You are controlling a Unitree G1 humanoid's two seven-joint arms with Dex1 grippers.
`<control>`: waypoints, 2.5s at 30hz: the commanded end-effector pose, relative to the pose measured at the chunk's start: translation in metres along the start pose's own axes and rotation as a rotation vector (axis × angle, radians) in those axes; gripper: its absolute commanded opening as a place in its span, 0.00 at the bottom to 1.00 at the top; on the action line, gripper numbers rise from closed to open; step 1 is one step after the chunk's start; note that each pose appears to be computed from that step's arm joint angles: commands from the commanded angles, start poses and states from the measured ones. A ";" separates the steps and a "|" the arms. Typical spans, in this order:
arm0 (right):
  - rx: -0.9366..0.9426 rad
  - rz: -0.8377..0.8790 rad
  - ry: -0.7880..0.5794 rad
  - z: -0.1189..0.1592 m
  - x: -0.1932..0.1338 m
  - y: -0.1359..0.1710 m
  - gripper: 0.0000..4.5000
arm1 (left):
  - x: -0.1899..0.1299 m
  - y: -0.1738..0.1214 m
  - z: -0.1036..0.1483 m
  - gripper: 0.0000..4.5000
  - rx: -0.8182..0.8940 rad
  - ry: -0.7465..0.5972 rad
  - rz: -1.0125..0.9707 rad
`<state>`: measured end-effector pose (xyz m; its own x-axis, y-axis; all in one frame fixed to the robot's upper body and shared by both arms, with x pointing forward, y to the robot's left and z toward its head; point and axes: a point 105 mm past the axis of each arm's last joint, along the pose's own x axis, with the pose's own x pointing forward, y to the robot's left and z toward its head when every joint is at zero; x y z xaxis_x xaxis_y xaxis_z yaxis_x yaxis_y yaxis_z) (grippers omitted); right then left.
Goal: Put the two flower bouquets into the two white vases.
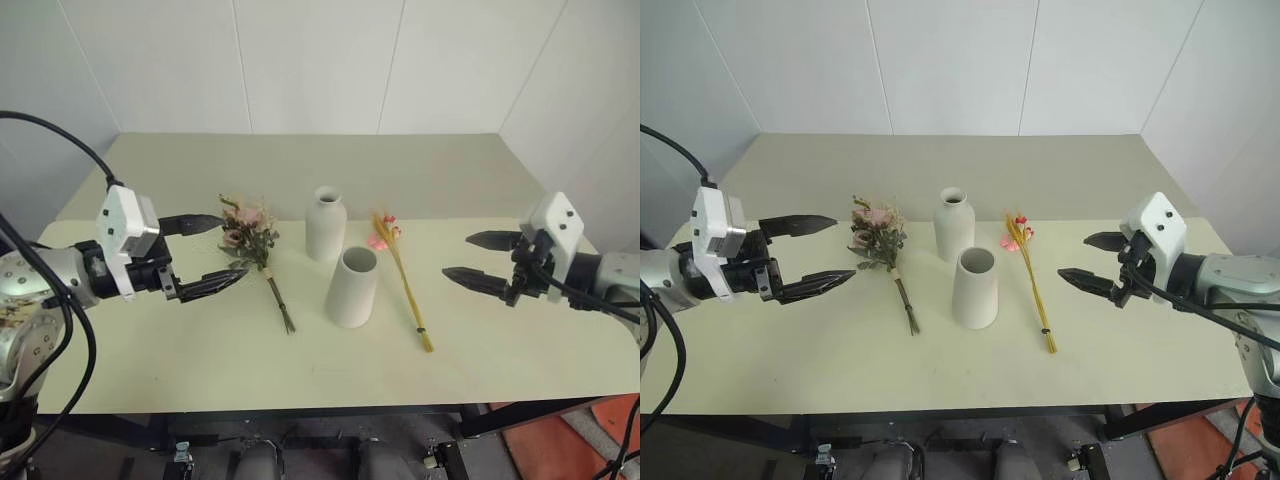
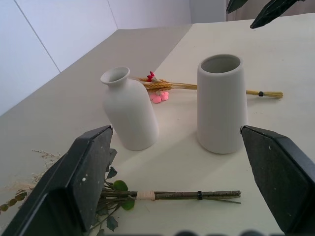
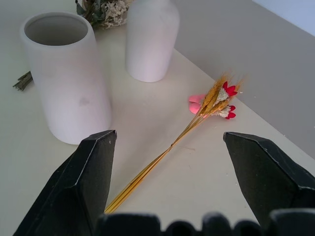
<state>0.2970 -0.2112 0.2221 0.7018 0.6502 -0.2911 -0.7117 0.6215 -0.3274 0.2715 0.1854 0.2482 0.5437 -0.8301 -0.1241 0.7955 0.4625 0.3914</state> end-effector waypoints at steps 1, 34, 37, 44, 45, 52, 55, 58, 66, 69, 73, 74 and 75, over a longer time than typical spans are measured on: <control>-0.048 -0.036 -0.040 0.015 -0.007 -0.005 0.91 | -0.001 0.002 0.006 1.00 0.024 -0.014 0.005; -0.115 -0.023 -0.121 0.034 -0.005 0.002 0.92 | 0.115 0.014 -0.108 0.67 -0.589 0.922 0.344; -0.126 -0.011 -0.126 0.036 -0.005 0.003 0.92 | 0.122 0.015 -0.118 0.47 -0.636 0.931 0.348; -0.133 -0.007 -0.134 0.039 -0.008 0.006 0.92 | 0.114 0.033 -0.127 0.03 -0.643 0.922 0.446; -0.131 -0.007 -0.133 0.039 -0.008 0.007 0.92 | 0.109 0.041 -0.125 0.02 -0.628 0.905 0.489; -0.117 -0.001 -0.131 0.036 -0.010 0.011 0.92 | 0.070 0.133 -0.073 0.02 -0.453 0.478 0.940; -0.112 -0.002 -0.135 0.036 -0.008 0.011 0.92 | 0.079 0.152 -0.015 0.02 -0.368 0.097 0.933; -0.109 0.002 -0.146 0.038 -0.006 0.012 0.92 | 0.096 0.154 0.031 0.02 -0.469 -0.197 0.792; -0.101 -0.013 -0.165 0.040 -0.005 0.017 0.92 | 0.137 0.124 0.091 0.02 -0.502 -0.489 0.328; -0.099 -0.017 -0.167 0.039 -0.007 0.020 0.92 | 0.151 0.113 0.095 0.02 -0.455 -0.514 0.231; -0.094 -0.041 -0.171 0.038 -0.011 0.019 0.92 | 0.167 0.105 0.096 0.02 -0.417 -0.545 0.174; -0.093 -0.044 -0.173 0.039 -0.012 0.020 0.92 | 0.170 0.103 0.096 0.02 -0.404 -0.549 0.164; -0.092 -0.048 -0.174 0.038 -0.013 0.020 0.92 | 0.177 0.102 0.097 0.02 -0.406 -0.552 0.160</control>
<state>0.2776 -0.1892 0.2388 0.6967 0.6979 -0.1658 -0.6983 0.6068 -0.3798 0.4299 0.0642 0.3278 0.5872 -0.7209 0.3681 0.7965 0.5955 -0.1043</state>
